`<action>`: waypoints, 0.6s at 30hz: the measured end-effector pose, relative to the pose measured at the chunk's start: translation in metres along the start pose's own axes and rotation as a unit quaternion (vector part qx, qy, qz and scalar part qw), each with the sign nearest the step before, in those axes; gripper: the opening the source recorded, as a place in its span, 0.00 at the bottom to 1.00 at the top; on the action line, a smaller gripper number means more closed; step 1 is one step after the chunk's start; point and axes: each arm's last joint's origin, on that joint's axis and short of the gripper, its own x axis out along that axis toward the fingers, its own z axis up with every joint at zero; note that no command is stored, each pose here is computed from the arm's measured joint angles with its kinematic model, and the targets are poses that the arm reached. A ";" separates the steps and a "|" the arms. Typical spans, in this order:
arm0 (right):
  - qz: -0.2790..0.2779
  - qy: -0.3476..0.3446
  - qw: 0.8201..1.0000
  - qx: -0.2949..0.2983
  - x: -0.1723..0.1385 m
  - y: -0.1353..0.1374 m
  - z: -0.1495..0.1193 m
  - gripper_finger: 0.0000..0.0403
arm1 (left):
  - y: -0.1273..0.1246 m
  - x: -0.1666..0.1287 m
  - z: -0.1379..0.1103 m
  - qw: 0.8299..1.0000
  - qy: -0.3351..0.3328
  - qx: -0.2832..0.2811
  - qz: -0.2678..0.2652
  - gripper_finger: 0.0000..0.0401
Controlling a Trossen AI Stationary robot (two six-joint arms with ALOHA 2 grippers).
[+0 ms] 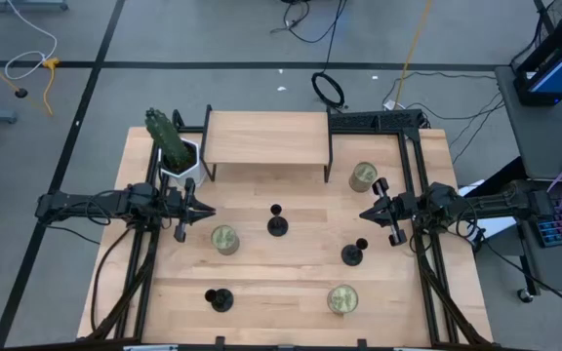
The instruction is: Pick & Place candle stick holders
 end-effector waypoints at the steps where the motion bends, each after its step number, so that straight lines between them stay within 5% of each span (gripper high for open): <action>1: 0.000 0.000 1.000 0.000 0.000 0.000 0.000 0.00 | 0.000 0.000 0.000 1.000 0.000 0.000 0.000 0.12; 18: 0.000 -0.017 1.000 -0.013 0.000 0.000 0.003 0.00 | -0.001 0.000 0.001 0.997 -0.006 -0.073 -0.012 0.12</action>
